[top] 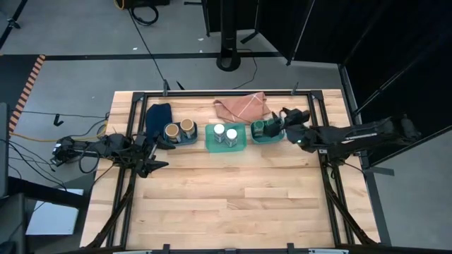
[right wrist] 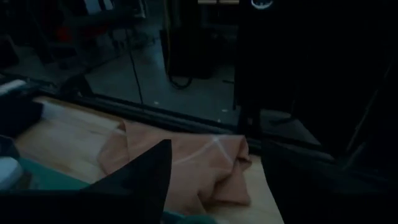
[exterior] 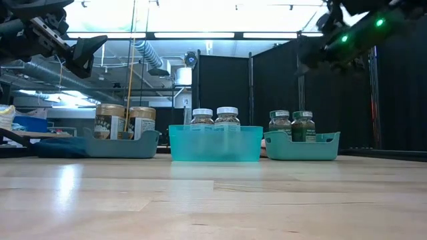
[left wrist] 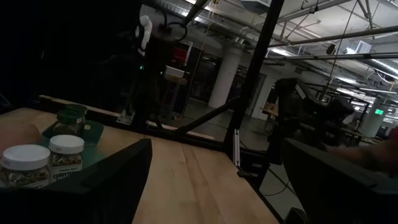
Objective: Sort spices by type
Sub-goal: Adjust the green seasoning bottles and the bin
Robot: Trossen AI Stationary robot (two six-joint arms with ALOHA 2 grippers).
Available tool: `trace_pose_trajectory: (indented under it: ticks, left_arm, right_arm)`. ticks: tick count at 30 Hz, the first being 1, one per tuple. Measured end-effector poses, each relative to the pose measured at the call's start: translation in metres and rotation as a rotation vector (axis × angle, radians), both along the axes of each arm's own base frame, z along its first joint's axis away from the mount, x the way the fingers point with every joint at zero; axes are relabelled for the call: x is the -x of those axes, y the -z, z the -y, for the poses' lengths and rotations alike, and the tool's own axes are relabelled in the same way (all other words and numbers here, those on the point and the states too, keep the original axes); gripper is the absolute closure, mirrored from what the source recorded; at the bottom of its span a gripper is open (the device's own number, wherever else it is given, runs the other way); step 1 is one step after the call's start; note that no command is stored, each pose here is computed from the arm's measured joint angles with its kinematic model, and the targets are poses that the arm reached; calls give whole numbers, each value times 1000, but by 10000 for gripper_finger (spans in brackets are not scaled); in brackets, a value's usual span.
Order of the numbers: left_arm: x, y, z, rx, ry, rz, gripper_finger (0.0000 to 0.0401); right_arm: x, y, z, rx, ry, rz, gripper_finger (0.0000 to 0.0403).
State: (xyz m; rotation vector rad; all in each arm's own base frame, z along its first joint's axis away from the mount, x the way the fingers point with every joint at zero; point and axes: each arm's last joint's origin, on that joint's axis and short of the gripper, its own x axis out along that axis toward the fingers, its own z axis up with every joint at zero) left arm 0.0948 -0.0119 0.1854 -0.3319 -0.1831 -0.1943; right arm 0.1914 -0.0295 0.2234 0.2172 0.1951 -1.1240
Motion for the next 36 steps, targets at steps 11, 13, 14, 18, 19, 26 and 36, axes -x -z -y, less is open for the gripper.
trace_pose_trajectory:
  ticks: [11,13,14,18,19,26,36]
  left_arm:
    - [0,0,0,0,0,0,38]
    - [0,0,0,0,0,0,38]
    - [0,0,0,0,0,1,38]
    - [0,0,0,0,0,0,38]
    - [0,0,0,0,-1,1,38]
    - [0,0,0,0,0,2,38]
    - [0,0,0,20,4,-3,38]
  right_arm:
    - [22,19,2,-129,108,-74,349]
    - [23,25,2,-149,133,-96,388]
    - [22,27,2,-155,140,-104,392]
    - [18,35,2,-183,148,-120,380]
    - [16,38,2,-194,145,-131,382]
    - [4,51,1,-242,125,-141,389]
    - [-12,41,-3,-217,-35,-93,394]
